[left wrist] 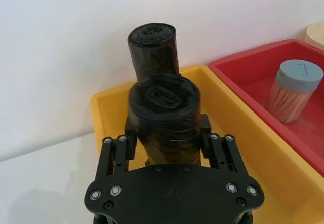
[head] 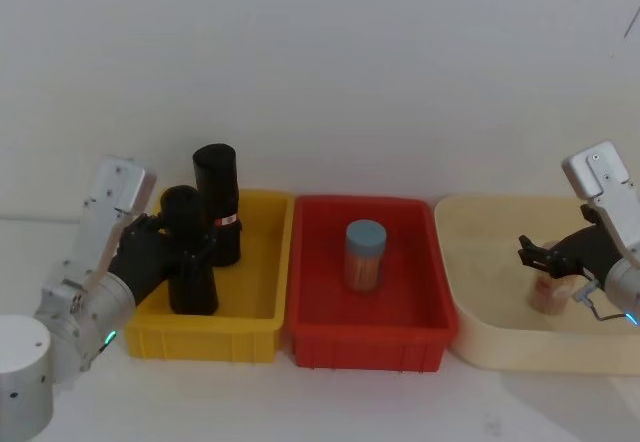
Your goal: Pick up the garbage bag with the one hand and transfer it to the other hand.
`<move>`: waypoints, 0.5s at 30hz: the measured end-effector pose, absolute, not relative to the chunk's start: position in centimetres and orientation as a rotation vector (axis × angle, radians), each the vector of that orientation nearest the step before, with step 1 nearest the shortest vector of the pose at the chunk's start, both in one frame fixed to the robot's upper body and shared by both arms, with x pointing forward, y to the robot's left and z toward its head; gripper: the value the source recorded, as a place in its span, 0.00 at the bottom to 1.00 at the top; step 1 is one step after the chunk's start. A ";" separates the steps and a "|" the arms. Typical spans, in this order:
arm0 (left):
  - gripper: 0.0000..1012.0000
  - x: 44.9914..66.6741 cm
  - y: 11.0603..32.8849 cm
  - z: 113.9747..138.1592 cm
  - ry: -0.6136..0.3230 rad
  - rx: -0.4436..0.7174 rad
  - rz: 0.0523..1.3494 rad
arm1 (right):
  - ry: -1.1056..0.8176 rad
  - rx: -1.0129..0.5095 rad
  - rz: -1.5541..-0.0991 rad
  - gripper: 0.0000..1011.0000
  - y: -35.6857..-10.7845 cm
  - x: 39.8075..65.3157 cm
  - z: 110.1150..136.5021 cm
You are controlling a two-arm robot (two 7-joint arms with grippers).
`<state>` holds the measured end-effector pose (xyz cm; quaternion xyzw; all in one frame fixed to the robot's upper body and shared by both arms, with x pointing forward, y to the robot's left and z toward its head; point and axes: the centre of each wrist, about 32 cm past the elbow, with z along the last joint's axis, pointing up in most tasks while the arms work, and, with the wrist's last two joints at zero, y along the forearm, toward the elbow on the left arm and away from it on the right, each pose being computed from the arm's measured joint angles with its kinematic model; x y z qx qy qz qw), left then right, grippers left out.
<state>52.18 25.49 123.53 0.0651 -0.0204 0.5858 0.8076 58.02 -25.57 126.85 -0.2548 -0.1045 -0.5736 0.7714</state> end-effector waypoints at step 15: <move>0.47 52.6 25.5 123.6 -0.042 0.136 1.241 | -0.227 -0.552 -1.243 0.99 -25.6 58.0 126.8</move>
